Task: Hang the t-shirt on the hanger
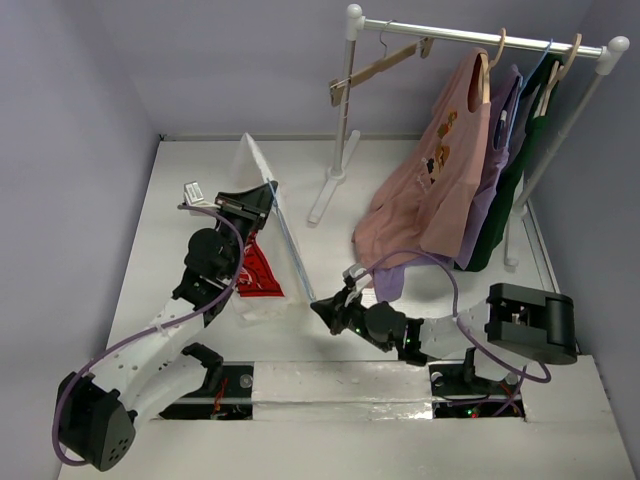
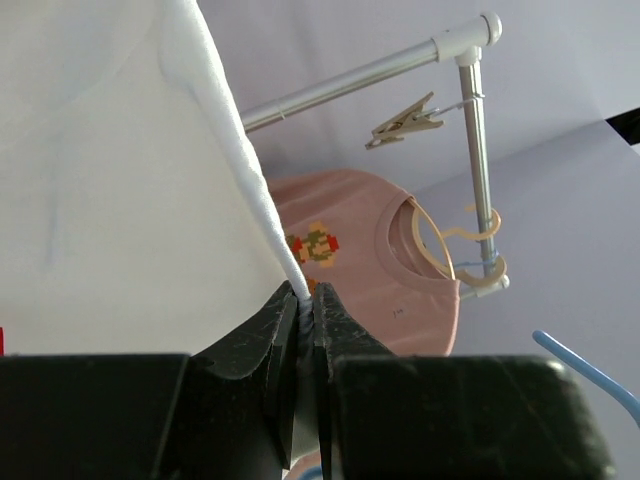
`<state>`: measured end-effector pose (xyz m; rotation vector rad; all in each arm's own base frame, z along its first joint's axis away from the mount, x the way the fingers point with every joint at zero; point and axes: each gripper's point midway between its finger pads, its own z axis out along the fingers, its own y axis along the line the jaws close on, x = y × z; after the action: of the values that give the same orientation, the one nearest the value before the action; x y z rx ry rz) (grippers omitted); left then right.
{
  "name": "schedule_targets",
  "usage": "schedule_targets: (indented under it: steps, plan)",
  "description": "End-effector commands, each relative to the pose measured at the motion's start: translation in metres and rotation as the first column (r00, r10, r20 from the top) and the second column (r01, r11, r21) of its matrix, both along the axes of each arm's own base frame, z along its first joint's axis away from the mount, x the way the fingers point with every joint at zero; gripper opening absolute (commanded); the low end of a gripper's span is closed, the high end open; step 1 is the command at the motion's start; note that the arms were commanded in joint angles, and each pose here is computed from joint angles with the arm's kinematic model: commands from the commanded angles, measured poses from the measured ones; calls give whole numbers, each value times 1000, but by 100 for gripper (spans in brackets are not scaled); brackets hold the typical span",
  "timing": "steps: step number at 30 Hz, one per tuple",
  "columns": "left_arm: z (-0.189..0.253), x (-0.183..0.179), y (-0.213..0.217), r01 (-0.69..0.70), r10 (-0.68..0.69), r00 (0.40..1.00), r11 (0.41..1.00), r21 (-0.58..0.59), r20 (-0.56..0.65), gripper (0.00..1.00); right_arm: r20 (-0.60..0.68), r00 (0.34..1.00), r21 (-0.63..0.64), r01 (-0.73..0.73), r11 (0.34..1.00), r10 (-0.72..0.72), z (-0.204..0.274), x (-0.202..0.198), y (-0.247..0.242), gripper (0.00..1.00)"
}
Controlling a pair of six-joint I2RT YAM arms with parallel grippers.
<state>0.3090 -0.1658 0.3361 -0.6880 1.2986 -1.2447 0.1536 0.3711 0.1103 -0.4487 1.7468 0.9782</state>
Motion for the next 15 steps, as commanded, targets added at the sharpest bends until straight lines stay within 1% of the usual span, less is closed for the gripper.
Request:
schedule_targets:
  steps: [1, 4, 6, 9, 13, 14, 15]
  plan:
    - [68, -8, 27, -91, 117, 970, 988, -128, 214, 0, -33, 999, -60, 4, 998, -6, -17, -13, -4, 0]
    - [70, -2, 26, -121, 138, 965, 989, -84, 225, 0, -47, 999, -81, -5, 997, 1, -20, -23, -3, 0]
    - [76, -3, 25, -119, 134, 958, 990, -74, 254, 0, -55, 998, -96, -17, 995, 11, -22, -28, -2, 0]
    - [81, 0, 24, -121, 133, 955, 991, -63, 265, 0, -61, 998, -108, -24, 994, 17, -23, -31, 0, 0]
    - [85, 2, 26, -113, 133, 957, 989, -91, 257, 0, -68, 998, -137, -14, 991, 5, -28, -32, 1, 0]
    - [86, 4, 28, -101, 128, 963, 987, -123, 237, 0, -75, 997, -154, -7, 988, -4, -34, -31, 0, 0]
    - [82, 7, 28, -92, 116, 970, 989, -119, 212, 0, -76, 997, -165, 7, 986, -20, -39, -30, -3, 0]
